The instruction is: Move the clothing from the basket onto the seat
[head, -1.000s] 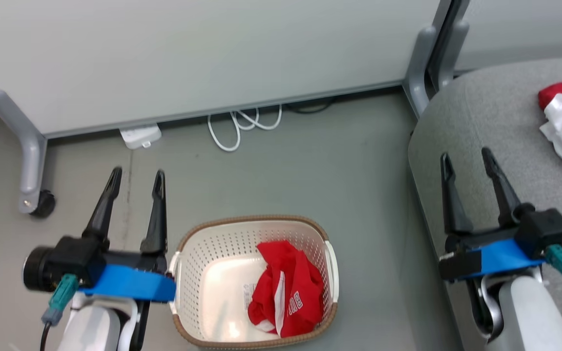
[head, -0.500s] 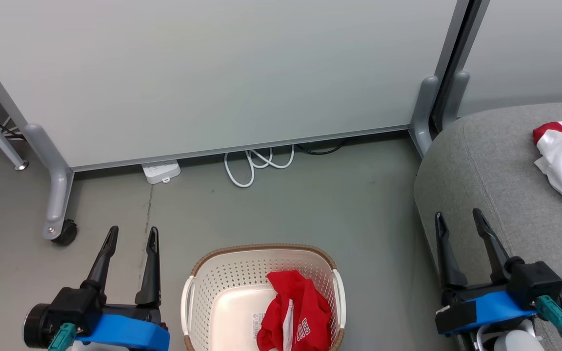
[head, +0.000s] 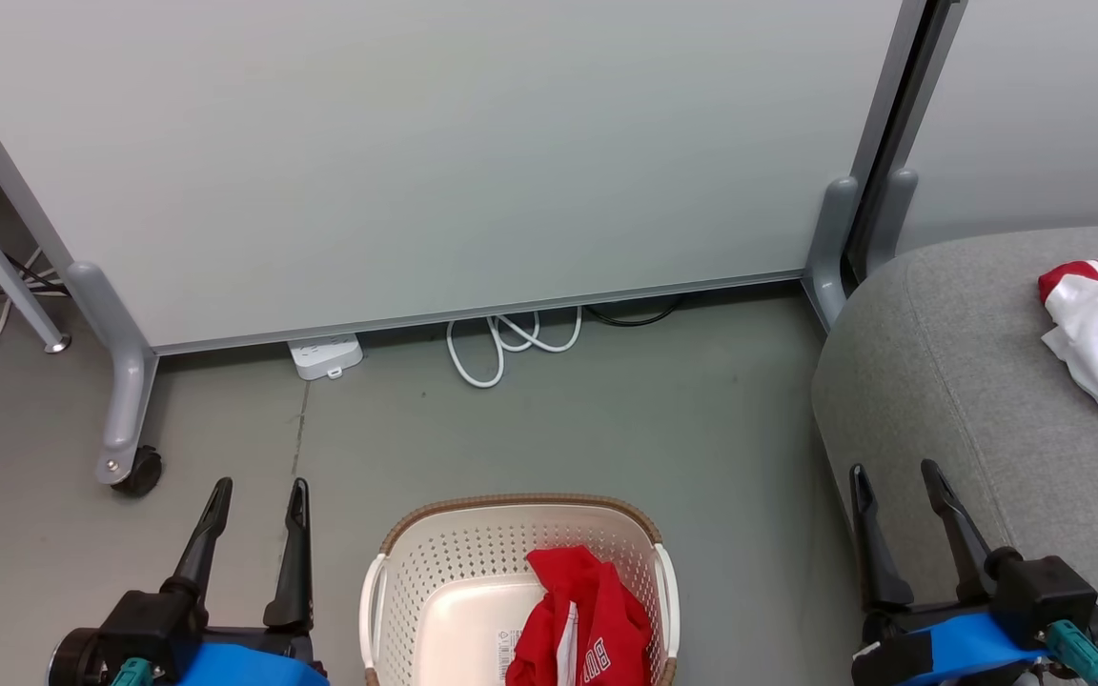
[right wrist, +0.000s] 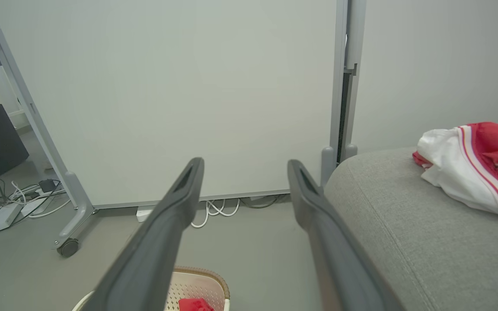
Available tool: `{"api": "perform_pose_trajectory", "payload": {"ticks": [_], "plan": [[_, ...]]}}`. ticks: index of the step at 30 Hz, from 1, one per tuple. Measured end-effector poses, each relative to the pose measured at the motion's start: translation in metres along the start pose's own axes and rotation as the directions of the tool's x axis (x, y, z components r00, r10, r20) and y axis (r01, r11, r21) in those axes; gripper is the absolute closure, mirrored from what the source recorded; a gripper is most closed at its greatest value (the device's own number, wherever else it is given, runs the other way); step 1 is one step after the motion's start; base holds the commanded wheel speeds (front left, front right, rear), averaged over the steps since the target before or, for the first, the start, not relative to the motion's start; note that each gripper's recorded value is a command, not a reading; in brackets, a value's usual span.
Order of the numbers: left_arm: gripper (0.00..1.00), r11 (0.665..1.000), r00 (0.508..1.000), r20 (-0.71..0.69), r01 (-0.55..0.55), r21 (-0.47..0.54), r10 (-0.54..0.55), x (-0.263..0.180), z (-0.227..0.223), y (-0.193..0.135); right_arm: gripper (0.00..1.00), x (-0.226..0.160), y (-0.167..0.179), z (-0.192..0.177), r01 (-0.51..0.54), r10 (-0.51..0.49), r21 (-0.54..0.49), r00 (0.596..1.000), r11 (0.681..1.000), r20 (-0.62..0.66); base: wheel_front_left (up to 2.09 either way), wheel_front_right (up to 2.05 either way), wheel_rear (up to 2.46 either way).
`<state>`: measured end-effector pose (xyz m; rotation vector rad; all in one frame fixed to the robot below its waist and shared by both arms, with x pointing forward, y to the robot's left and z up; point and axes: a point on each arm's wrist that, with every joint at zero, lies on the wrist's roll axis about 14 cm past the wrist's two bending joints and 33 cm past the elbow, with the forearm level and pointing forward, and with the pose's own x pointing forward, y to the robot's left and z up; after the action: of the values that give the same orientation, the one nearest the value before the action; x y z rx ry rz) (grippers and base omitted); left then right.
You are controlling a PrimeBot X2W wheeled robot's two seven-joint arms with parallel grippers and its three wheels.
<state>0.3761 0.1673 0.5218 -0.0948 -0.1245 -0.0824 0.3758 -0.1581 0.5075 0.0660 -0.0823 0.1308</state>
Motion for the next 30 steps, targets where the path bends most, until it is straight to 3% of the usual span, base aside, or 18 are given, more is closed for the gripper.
{"api": "perform_pose_trajectory", "payload": {"ticks": [15, 30], "plan": [[0.00, 1.000, 1.000, -0.030, 0.004, 0.005, -0.004, -0.001, -0.009, 0.000, 0.00, -0.001, 0.000, -0.005, 0.003, -0.003, 0.010, 1.000, 1.000, -0.014, 0.00, 0.00, 0.00], [0.00, 0.976, 0.974, -0.076, 0.217, 0.016, -0.215, 0.067, -0.030, -0.059, 0.00, 0.027, -0.010, -0.008, 0.019, -0.019, 0.005, 1.000, 1.000, -0.010, 0.00, 0.00, 0.00]]}}
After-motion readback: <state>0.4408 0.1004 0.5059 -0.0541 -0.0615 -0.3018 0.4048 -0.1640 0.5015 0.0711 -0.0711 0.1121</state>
